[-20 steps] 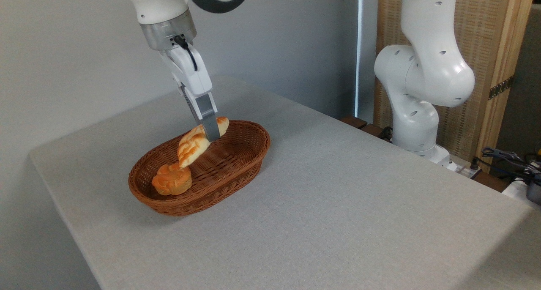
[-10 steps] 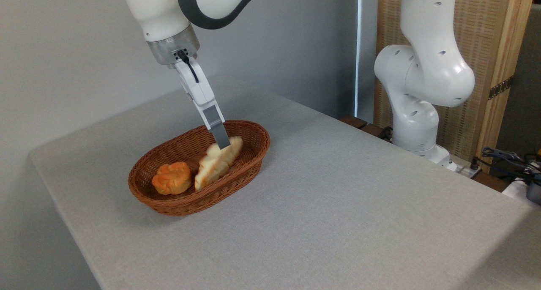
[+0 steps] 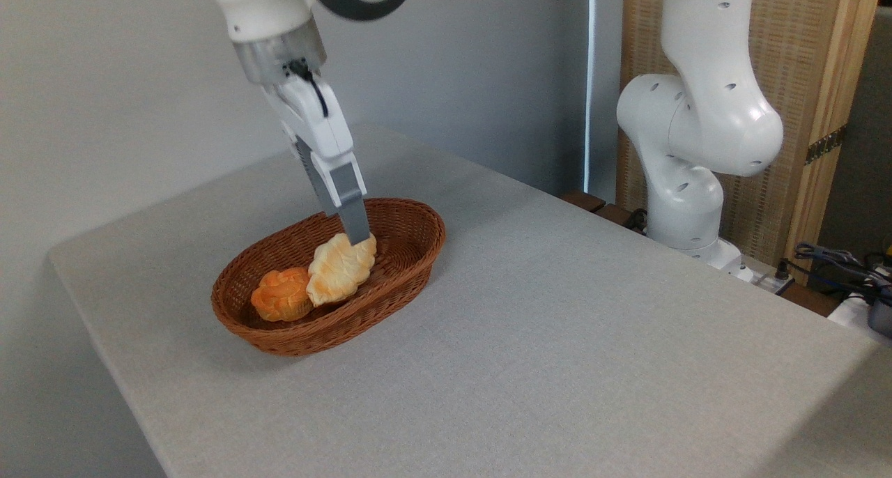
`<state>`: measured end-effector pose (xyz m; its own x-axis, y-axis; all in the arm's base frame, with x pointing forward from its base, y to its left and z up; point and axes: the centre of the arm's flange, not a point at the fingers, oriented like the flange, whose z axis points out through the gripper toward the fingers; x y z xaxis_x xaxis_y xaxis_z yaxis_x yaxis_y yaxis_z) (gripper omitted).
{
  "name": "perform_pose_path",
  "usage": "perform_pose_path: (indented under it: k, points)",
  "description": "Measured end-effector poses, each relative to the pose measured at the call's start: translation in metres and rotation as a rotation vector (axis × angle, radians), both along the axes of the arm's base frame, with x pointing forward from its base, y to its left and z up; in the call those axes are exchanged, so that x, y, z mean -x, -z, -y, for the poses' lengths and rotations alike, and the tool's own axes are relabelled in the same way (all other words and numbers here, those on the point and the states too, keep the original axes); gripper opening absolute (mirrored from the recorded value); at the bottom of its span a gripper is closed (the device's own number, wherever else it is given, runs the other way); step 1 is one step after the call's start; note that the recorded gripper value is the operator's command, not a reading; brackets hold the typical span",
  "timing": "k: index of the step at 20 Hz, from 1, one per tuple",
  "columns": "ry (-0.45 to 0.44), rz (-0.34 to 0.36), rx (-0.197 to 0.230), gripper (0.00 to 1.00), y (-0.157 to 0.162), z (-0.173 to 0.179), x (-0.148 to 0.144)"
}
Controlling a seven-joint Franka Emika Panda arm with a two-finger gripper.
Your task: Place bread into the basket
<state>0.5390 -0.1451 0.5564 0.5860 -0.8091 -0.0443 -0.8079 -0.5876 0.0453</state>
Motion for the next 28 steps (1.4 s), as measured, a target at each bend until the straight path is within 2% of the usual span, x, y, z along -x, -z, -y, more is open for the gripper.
perform_pose_path:
  k: [3, 8, 12, 14, 20, 26, 28]
  points:
    - [-0.079, 0.078, 0.016, 1.0, -0.039, -0.044, -0.014]
    - [-0.148, 0.102, 0.029, 1.0, -0.051, -0.078, -0.021]
    - [-0.238, 0.087, 0.13, 1.0, -0.052, -0.11, -0.025]
    - [-0.256, 0.086, 0.143, 1.0, -0.054, -0.118, -0.025]
    - [-0.24, 0.082, 0.14, 1.0, -0.054, -0.11, -0.023]
    - [-0.202, 0.076, 0.063, 1.0, -0.054, -0.096, -0.02]
    - [-0.2, 0.078, 0.051, 1.0, -0.054, -0.087, -0.019]
